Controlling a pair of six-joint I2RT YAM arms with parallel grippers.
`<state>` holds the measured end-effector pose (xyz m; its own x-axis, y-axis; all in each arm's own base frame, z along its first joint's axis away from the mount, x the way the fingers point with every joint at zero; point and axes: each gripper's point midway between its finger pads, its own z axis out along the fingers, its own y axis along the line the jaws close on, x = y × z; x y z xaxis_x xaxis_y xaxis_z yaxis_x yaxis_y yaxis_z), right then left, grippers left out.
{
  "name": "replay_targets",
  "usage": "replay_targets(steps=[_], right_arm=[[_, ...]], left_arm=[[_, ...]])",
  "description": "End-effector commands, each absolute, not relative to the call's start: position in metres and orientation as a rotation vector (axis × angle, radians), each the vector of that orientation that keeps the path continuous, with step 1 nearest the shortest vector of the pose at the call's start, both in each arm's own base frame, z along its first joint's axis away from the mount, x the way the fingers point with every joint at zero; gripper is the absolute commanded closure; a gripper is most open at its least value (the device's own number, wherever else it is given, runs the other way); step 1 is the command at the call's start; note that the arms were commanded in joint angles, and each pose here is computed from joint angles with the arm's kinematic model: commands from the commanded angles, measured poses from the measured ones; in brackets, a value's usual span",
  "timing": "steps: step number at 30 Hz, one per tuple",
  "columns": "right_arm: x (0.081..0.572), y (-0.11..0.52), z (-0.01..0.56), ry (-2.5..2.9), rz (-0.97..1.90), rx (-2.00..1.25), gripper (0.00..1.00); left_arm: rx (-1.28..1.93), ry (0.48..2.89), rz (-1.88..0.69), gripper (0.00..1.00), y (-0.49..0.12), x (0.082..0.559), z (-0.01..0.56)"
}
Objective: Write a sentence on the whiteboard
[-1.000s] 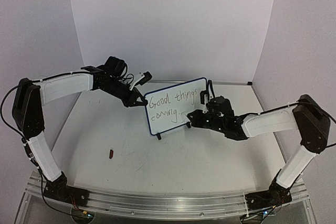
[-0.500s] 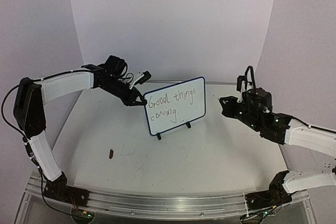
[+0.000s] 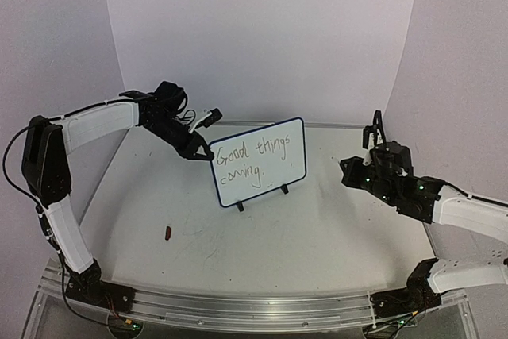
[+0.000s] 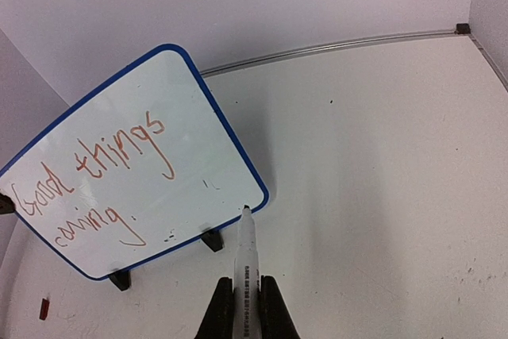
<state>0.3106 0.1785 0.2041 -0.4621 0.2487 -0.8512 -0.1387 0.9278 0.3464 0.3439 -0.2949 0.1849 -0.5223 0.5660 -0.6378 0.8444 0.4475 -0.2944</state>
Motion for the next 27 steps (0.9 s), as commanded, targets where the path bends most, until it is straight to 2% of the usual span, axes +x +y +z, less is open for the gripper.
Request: replay_targets(steps=[1, 12, 15, 21, 24, 27], right_arm=[[0.311, 0.170, 0.214, 1.967, 0.423, 0.096, 1.00], [0.310, 0.168, 0.216, 1.959, 0.420, 0.105, 1.00], [0.310, 0.168, 0.219, 1.954, 0.428, 0.104, 1.00], [0.308, 0.169, 0.224, 1.958, 0.429, 0.084, 1.00], [0.305, 0.167, 0.221, 1.976, 0.421, 0.080, 1.00], [0.302, 0.166, 0.224, 1.973, 0.429, 0.078, 1.00]], left_arm=[[1.194, 2.394, -0.840, 1.00, -0.278, 0.332, 0.170], [1.172, 2.419, -0.841, 0.99, -0.273, 0.332, 0.174], [1.114, 2.414, -0.766, 0.87, -0.268, 0.340, 0.178], [0.997, 2.351, -0.656, 0.53, -0.253, 0.342, 0.199], [0.918, 2.315, -0.618, 0.42, -0.244, 0.337, 0.215], [0.800, 2.311, -0.559, 0.36, -0.228, 0.332, 0.224]])
